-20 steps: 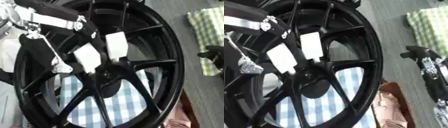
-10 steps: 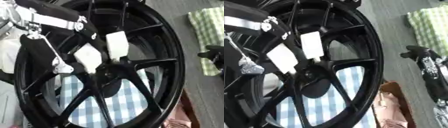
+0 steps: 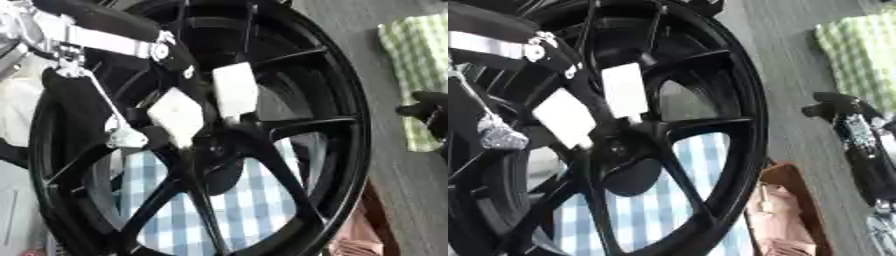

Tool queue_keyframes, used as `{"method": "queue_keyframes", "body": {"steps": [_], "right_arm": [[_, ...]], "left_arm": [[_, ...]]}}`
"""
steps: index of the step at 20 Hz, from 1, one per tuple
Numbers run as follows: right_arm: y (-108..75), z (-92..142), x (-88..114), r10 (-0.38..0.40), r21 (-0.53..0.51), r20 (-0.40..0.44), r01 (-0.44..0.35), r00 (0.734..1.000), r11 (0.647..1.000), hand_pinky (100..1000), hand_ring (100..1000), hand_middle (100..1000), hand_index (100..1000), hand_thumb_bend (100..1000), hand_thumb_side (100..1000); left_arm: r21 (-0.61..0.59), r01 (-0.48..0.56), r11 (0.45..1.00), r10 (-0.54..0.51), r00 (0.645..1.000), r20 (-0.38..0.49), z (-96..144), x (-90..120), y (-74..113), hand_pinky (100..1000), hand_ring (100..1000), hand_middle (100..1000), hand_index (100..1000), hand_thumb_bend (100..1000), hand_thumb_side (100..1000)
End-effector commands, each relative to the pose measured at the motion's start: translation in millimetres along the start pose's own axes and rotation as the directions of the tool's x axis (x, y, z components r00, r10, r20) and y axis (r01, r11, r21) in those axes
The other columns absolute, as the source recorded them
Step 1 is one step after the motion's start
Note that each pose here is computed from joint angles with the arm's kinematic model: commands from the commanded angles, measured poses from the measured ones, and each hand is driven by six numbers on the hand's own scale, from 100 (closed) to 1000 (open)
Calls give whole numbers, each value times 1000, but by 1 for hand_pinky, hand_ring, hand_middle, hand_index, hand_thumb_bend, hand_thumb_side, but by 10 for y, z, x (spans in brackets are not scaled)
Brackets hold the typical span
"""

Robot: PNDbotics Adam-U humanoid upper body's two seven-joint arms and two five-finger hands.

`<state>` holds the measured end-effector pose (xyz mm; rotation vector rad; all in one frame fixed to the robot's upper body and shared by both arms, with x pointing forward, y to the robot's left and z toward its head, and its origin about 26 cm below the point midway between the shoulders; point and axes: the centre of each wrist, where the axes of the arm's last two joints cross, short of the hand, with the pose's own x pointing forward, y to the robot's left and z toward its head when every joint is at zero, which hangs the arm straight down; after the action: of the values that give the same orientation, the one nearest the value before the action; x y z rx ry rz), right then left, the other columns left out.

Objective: Pull the pin out of the wheel hub.

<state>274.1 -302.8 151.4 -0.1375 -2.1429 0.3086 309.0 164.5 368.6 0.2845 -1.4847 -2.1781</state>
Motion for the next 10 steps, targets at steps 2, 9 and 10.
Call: {"method": "queue_keyframes", "body": {"steps": [2,9,10], "right_arm": [[-6,-19,57,2,10,21,-2,1000,1000,935,746,588,771,100,853],[-6,-9,51,-1,7,15,0,1000,1000,936,747,588,773,100,857],[-7,-7,50,0,7,13,0,1000,1000,936,747,588,773,100,857]], "left_arm": [[18,31,999,-30,999,-25,57,0,53,769,594,348,603,144,100],[41,53,998,-51,998,-37,100,4,91,728,531,253,503,100,100],[46,52,998,-50,998,-37,112,7,100,726,527,250,499,100,100]]}}
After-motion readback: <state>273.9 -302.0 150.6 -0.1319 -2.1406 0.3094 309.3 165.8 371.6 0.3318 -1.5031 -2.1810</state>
